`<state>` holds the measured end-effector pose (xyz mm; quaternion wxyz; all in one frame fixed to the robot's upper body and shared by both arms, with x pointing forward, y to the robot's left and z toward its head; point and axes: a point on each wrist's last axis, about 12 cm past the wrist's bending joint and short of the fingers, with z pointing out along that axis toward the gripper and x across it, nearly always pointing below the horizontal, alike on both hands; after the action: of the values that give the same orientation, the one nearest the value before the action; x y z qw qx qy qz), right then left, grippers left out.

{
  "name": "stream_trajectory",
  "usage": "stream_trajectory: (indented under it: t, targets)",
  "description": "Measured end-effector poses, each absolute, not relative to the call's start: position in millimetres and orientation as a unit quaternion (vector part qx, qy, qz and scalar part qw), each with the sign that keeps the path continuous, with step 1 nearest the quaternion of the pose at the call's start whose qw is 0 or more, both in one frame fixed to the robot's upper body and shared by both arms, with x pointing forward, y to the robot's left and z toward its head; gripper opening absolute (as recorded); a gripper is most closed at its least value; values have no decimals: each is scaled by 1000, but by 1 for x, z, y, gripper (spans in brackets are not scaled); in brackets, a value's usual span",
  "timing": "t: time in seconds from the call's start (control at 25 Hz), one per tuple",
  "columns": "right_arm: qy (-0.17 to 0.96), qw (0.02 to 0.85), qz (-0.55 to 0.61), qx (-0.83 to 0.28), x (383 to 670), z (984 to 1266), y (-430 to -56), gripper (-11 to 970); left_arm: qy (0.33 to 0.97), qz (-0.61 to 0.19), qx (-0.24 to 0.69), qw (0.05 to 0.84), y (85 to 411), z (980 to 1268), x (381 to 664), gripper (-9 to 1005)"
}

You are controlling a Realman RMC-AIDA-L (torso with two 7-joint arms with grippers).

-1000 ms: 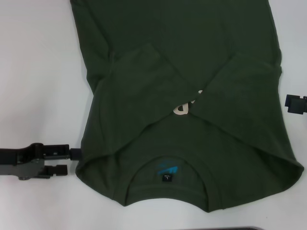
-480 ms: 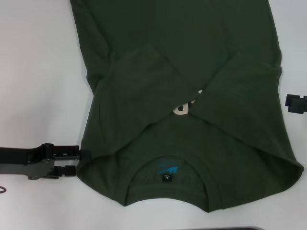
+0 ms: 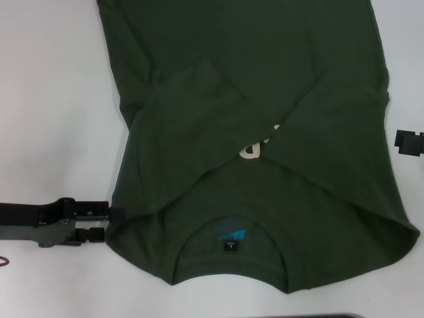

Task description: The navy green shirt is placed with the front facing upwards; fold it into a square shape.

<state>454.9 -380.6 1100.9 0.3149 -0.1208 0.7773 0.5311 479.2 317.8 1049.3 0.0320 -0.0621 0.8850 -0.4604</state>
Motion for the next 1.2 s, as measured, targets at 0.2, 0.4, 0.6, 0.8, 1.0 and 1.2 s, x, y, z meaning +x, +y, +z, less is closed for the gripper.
stream_trajectory:
  t: [0.2, 0.4, 0.6, 0.8, 1.0, 1.2]
  targets:
    - [777, 314, 532, -120, 455, 1101, -381, 855, 887, -456, -62, 32, 318, 1049, 480, 790]
    - [777, 313, 533, -117, 455, 1101, -381, 855, 888, -455, -62, 33, 318, 1048, 480, 792]
    - [778, 312, 533, -117, 455, 1102, -381, 856, 887, -456, -60, 31, 315, 1047, 480, 792]
    - [777, 313, 533, -117, 455, 1102, -381, 856, 885, -461, -49, 31, 306, 1047, 483, 791]
    - [778, 312, 533, -117, 455, 1102, -381, 856, 883, -466, -42, 30, 299, 1048, 486, 791]
    - [779, 312, 532, -116, 454, 1102, -382, 856, 883, -466, -42, 29, 297, 1048, 488, 790]
